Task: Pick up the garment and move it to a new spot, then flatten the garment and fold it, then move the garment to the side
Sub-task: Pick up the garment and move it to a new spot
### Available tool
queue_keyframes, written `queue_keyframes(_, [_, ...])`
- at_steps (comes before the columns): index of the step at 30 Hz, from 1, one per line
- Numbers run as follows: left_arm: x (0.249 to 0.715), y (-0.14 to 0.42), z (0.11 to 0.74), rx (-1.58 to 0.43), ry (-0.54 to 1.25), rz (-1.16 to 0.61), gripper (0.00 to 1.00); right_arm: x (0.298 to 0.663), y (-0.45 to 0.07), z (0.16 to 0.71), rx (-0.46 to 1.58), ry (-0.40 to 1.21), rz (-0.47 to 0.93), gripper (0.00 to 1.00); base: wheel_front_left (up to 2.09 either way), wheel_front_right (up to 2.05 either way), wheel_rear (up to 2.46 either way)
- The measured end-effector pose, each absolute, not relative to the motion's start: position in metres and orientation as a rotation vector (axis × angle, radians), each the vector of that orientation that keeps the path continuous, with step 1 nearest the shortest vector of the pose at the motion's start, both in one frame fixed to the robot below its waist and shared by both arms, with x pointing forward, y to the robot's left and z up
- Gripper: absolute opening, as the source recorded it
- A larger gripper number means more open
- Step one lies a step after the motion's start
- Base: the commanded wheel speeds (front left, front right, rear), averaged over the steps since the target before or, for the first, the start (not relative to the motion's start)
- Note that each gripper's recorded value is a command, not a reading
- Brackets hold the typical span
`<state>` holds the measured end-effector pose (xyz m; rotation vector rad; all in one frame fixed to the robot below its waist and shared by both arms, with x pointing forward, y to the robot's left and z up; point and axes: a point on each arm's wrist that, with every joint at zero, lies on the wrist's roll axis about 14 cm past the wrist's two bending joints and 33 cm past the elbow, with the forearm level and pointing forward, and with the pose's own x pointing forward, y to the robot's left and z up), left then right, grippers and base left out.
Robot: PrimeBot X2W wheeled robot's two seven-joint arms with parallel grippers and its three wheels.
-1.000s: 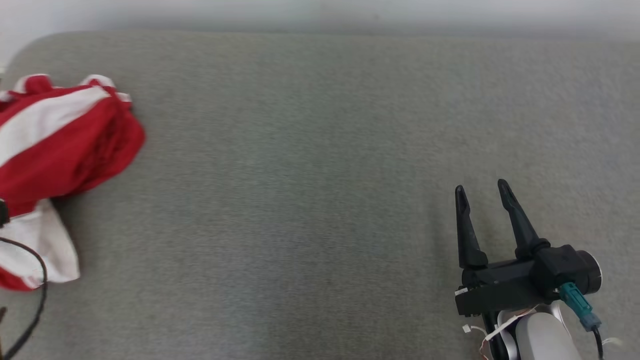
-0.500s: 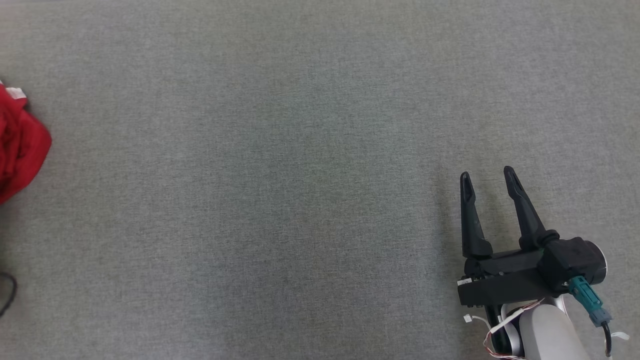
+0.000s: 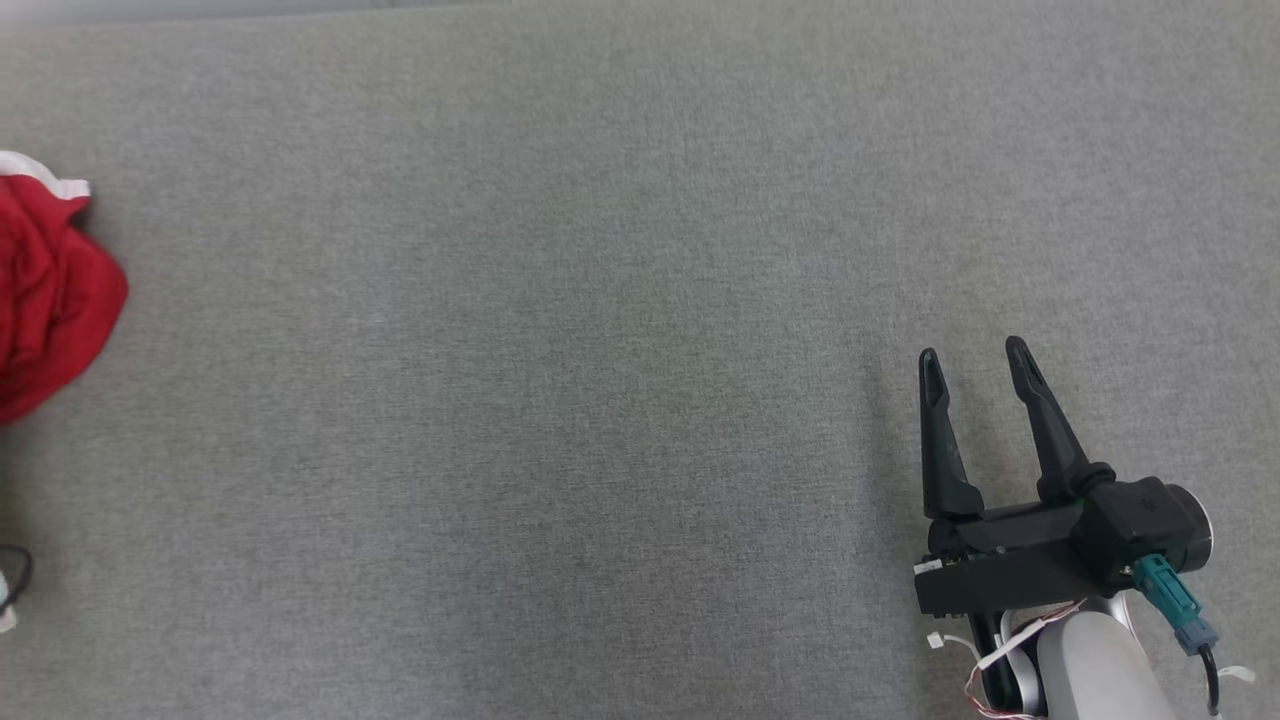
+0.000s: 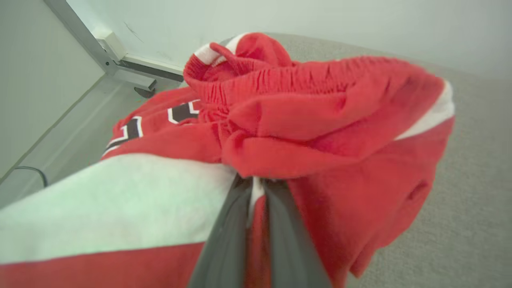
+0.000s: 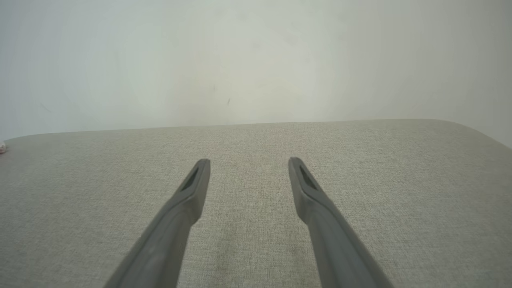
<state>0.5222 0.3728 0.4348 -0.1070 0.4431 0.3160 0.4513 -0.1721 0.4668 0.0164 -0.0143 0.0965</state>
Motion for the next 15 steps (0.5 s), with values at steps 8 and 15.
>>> queue_keyframes(8, [0.545, 0.374, 0.54, -0.036, 0.082, 0.28, 0.0, 0.445, -0.164, 0.479, 0.032, -0.039, 0.117, 1.0, 0.0, 0.0, 0.0])
queue_keyframes(15, [0.554, 0.35, 0.648, 0.04, -0.217, 0.185, 0.0, 0.439, -0.159, 0.493, 0.061, -0.071, 0.128, 1.0, 0.0, 0.0, 0.0])
